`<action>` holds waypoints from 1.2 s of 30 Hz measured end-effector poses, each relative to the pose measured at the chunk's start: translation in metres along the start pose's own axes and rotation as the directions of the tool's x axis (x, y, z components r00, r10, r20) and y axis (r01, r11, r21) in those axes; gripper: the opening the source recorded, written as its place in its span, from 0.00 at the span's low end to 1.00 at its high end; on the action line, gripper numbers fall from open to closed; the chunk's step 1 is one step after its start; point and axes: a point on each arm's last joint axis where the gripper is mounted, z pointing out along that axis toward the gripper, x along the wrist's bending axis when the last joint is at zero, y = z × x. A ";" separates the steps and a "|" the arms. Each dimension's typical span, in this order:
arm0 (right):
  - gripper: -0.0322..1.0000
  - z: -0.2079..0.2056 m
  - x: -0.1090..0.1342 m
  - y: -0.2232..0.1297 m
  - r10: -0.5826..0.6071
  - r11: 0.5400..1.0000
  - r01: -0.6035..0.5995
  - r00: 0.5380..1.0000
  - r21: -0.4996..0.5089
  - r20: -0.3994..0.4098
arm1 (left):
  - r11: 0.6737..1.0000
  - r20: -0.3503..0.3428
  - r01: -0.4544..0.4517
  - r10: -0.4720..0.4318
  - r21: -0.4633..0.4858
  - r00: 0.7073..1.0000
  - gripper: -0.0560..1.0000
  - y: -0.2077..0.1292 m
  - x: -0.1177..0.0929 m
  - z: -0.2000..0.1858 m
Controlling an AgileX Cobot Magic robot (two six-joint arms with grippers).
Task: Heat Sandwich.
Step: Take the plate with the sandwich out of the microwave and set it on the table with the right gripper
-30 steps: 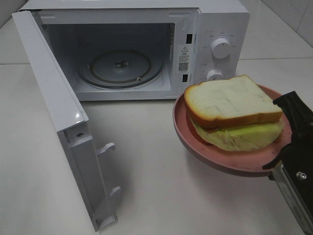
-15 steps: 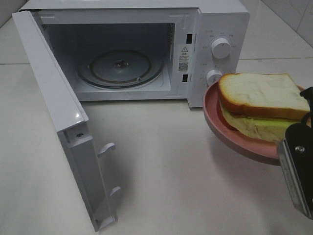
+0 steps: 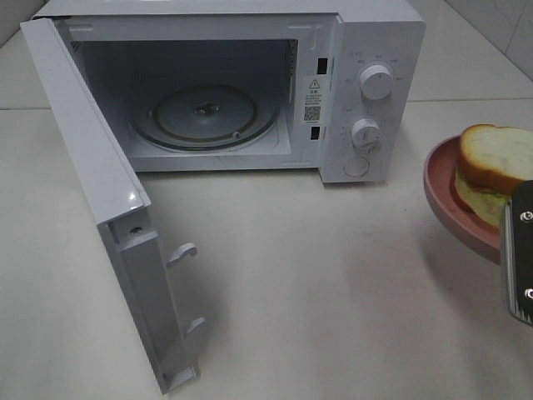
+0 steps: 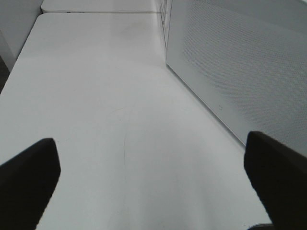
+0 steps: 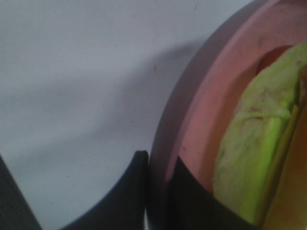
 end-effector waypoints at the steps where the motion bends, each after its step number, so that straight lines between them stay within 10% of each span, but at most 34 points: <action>1: 0.11 0.000 0.000 -0.002 0.057 0.998 -0.057 0.998 0.021 0.003 | 1.000 0.000 0.000 0.000 0.000 1.000 0.99 0.000 0.000 0.000; 20: 0.11 0.019 -0.004 -0.004 0.490 0.838 -0.501 0.865 0.217 0.106 | 1.000 0.000 0.000 0.000 0.000 1.000 0.99 0.000 0.000 0.000; 36: 0.11 0.041 -0.026 0.026 0.630 0.702 -0.654 0.755 0.284 0.181 | 1.000 0.000 0.000 0.000 0.000 1.000 0.99 0.000 0.000 0.000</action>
